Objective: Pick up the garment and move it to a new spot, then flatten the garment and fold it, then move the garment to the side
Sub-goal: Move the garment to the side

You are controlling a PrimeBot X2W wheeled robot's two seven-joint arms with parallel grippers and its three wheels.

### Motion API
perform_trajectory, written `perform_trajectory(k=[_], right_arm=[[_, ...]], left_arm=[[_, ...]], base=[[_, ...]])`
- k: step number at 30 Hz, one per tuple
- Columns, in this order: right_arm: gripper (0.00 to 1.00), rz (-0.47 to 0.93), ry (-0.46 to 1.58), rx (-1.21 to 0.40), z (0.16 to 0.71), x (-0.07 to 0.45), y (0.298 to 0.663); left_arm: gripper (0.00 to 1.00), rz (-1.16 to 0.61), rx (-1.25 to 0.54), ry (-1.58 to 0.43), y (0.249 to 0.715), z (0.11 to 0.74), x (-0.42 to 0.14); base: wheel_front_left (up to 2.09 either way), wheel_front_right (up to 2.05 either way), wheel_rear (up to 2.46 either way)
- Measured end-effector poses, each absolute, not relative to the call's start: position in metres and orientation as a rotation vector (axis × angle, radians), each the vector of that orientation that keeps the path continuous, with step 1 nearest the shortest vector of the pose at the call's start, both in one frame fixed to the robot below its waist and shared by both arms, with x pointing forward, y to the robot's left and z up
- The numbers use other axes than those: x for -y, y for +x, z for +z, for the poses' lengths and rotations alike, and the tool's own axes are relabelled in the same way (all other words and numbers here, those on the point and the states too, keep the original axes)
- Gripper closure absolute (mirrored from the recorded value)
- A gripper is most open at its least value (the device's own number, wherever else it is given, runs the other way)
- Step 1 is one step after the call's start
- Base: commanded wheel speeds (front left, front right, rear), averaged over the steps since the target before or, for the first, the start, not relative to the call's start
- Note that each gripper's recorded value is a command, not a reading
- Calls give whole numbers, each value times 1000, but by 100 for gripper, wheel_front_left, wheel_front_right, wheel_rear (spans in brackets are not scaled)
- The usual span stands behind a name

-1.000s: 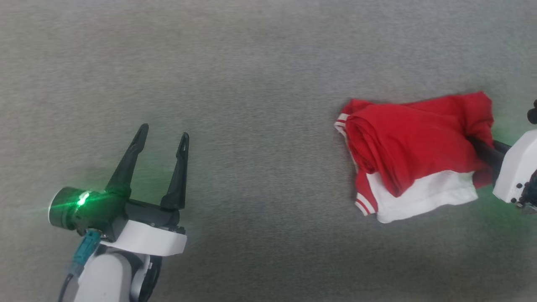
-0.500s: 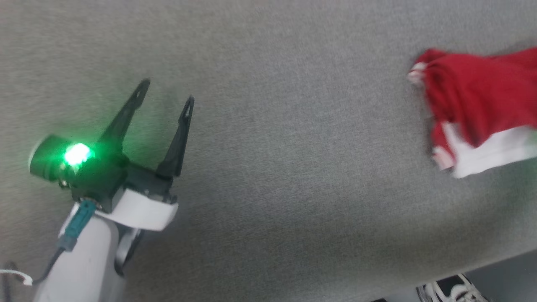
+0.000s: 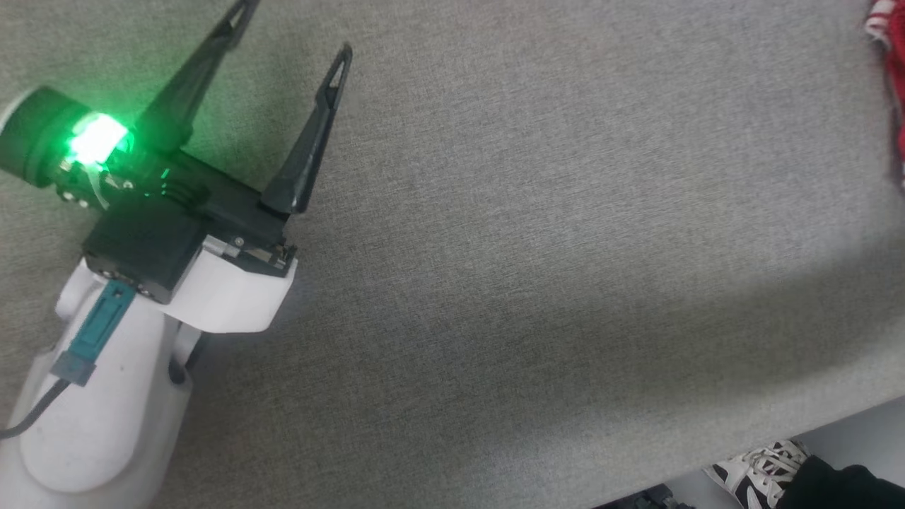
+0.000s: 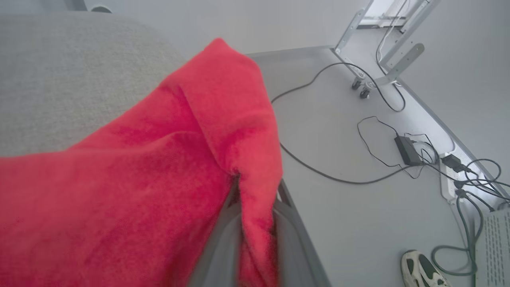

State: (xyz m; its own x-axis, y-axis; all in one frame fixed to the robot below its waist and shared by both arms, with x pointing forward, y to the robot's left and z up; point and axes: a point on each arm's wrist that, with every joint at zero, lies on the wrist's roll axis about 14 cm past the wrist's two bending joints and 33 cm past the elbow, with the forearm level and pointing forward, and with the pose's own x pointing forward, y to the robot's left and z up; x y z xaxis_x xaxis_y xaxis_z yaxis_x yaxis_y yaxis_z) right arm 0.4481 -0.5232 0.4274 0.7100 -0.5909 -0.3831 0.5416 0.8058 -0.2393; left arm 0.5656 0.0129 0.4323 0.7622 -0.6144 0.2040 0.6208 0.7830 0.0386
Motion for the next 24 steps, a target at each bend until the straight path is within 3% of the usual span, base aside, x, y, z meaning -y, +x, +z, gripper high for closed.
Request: perform_trajectory(k=[12, 13, 14, 15, 24], right_arm=[[100, -661, -160, -489, 398, 527, 462], [68, -663, -161, -490, 397, 527, 461], [25, -660, -166, -494, 397, 526, 460], [0, -656, -173, -493, 397, 526, 459], [0, -559, -230, -438, 427, 509, 472]], left_arm=[[0, -677, 241, -32, 573, 426, -14], [0, -676, 240, -32, 573, 426, -14], [0, -672, 239, -33, 574, 427, -15], [0, -665, 238, -37, 574, 428, -15], [0, -601, 200, -59, 565, 442, -28]], base=[[0, 0, 0], [0, 0, 0], [0, 0, 0], [0, 0, 0], [0, 0, 0]])
